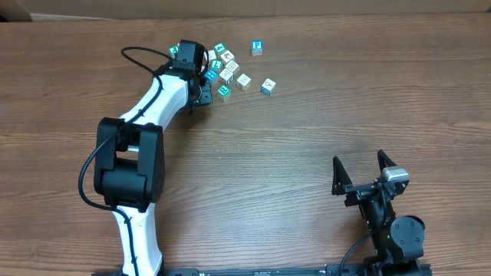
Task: Form a horizontal line
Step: 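Carry the yellow block toward the table center with the left gripper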
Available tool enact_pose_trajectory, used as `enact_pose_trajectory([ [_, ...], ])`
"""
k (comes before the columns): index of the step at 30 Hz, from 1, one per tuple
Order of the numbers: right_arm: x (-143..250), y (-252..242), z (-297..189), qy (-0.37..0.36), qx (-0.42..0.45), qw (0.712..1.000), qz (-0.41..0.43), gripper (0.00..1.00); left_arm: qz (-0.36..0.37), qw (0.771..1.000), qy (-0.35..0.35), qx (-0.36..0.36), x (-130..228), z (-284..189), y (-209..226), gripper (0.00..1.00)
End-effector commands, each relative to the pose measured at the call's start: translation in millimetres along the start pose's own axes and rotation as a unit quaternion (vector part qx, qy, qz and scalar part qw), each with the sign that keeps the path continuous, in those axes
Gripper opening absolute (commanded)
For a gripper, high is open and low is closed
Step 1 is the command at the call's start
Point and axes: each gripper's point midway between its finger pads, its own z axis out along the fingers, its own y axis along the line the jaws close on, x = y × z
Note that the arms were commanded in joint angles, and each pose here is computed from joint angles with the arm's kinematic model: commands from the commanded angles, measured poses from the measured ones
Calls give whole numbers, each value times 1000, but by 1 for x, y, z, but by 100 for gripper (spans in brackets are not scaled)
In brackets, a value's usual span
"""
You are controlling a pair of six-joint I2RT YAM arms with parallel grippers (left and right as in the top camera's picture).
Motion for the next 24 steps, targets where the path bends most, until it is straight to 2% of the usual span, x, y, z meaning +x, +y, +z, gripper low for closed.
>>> enact_pose_trajectory([
  [1,2,0,0,-2,-1,1000,3,100,9,1000,-1,-8,0,-4,4,38],
  [7,2,0,0,-2,-1,1000,3,100,5,999,-33,4,-16,-48,2,32],
  [13,2,0,0,-2,-1,1000,3,100,0,999,-49,10,-18,-102,7,30],
  [19,2,0,0,-2,-1,1000,3,100,-19,1000,-24,8,5,-148,17,27],
  [24,2,0,0,-2,-1,1000,3,100,-12,1000,23,-4,35,-163,19,27],
])
